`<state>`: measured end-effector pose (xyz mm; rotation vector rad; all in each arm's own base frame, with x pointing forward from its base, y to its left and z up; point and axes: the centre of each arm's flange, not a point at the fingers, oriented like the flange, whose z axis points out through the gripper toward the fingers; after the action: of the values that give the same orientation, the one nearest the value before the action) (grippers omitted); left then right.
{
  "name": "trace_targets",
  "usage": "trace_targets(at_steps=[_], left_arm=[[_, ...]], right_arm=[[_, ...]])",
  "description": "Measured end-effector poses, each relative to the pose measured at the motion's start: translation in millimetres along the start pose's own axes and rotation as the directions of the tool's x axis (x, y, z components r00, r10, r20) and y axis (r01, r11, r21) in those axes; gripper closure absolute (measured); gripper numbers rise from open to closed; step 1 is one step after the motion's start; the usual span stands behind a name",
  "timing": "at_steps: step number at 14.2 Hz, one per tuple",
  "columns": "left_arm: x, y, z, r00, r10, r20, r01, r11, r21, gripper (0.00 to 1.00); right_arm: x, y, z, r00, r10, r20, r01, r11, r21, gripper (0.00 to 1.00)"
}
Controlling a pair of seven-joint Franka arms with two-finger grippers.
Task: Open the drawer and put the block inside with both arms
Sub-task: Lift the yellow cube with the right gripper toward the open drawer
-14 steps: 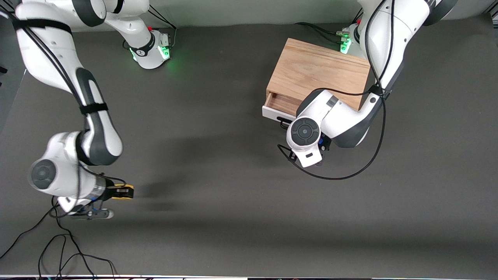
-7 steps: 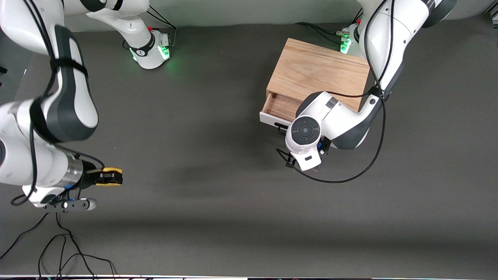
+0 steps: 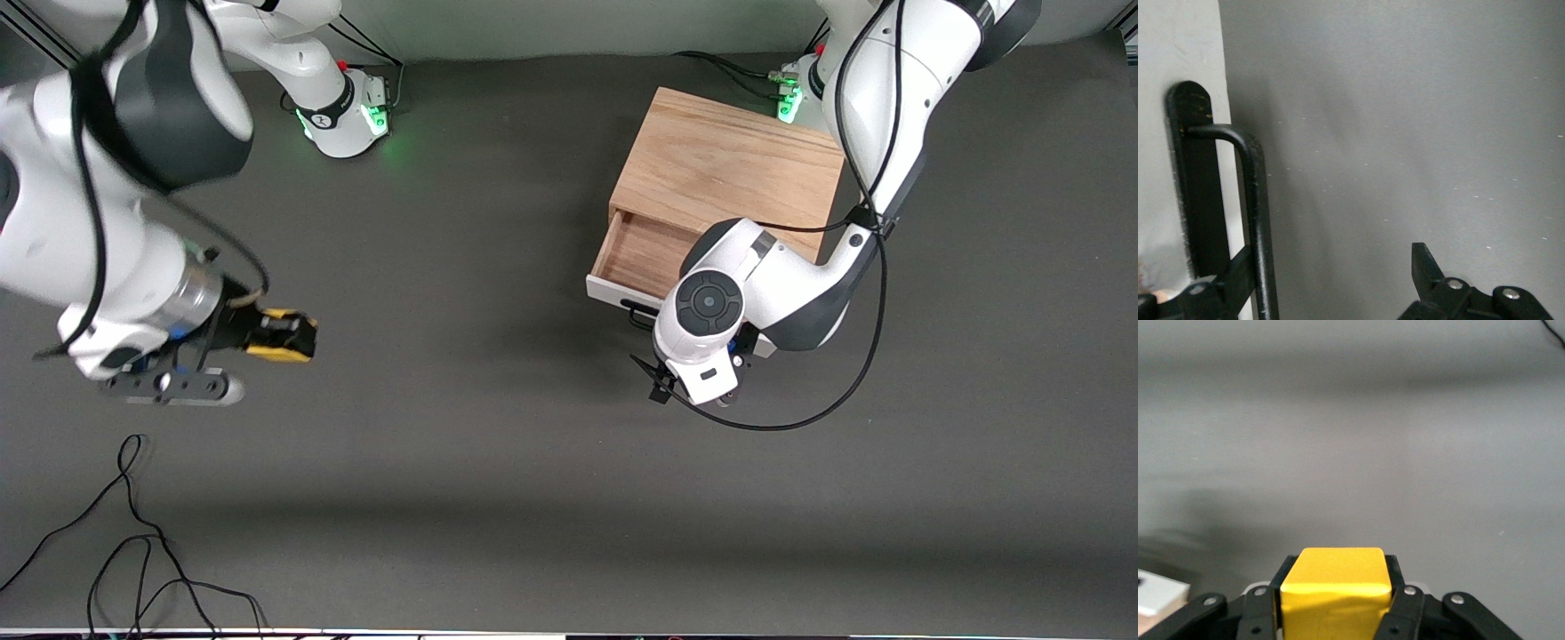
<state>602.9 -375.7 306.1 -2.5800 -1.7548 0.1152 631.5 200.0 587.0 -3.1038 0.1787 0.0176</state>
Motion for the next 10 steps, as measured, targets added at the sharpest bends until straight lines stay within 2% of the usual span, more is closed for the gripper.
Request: trace_targets(at_steps=[4,7,10], left_arm=[[2.0,9.4,-13.5,1.000,-0.006,0.009,0.007,0.999,-0.045,0.00],[9.7,23.9,-47.3,1.000,-0.023,0.021,0.026,0.992,-0.122,0.00],[52.7,38.0,-105.9,0.997,-0.075,0.024,0.079,0.972,-0.221,0.00]], right_arm=[[-40.8,-70.7,-21.4,0.995,0.092,-0.028,-0.091,0.996,0.023,0.45],[-66.6,-110.0,-25.3,0.986,0.163,-0.031,-0.162,0.986,0.035,0.45],[-109.2,-169.8,-20.9,0.972,0.232,-0.029,-0.230,0.972,0.049,0.45]])
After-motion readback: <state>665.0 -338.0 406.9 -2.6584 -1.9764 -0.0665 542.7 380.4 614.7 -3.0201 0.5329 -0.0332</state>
